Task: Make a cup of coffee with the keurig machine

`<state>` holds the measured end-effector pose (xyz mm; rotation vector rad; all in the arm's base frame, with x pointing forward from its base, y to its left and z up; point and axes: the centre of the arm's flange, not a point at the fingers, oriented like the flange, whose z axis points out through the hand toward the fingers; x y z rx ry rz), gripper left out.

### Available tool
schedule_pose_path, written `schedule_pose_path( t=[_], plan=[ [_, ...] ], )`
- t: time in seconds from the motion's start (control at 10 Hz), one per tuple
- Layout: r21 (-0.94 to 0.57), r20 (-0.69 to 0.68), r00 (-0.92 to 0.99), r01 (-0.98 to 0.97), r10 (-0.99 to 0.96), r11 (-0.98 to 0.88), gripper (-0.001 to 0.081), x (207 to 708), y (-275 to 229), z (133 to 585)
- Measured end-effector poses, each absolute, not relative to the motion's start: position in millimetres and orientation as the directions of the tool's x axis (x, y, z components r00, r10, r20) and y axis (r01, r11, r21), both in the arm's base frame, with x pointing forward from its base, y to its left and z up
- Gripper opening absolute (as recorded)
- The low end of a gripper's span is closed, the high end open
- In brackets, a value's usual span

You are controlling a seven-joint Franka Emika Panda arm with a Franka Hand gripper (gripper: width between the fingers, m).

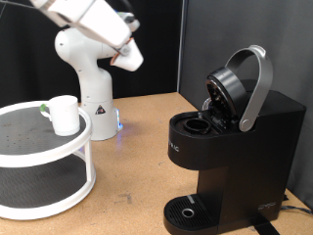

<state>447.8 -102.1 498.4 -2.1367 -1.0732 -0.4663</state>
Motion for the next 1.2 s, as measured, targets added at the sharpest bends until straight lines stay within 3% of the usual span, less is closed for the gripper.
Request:
schedule_pose_path(
  t=[0.7, 1.2],
  plan=[
    [-0.384, 0.580, 0.576, 0.817, 0.576, -0.431, 0.0082, 490, -17, 513],
    [-0.365, 0.546, 0.582, 0.812, 0.602, -0.455, 0.0082, 493, -12, 501]
  ],
)
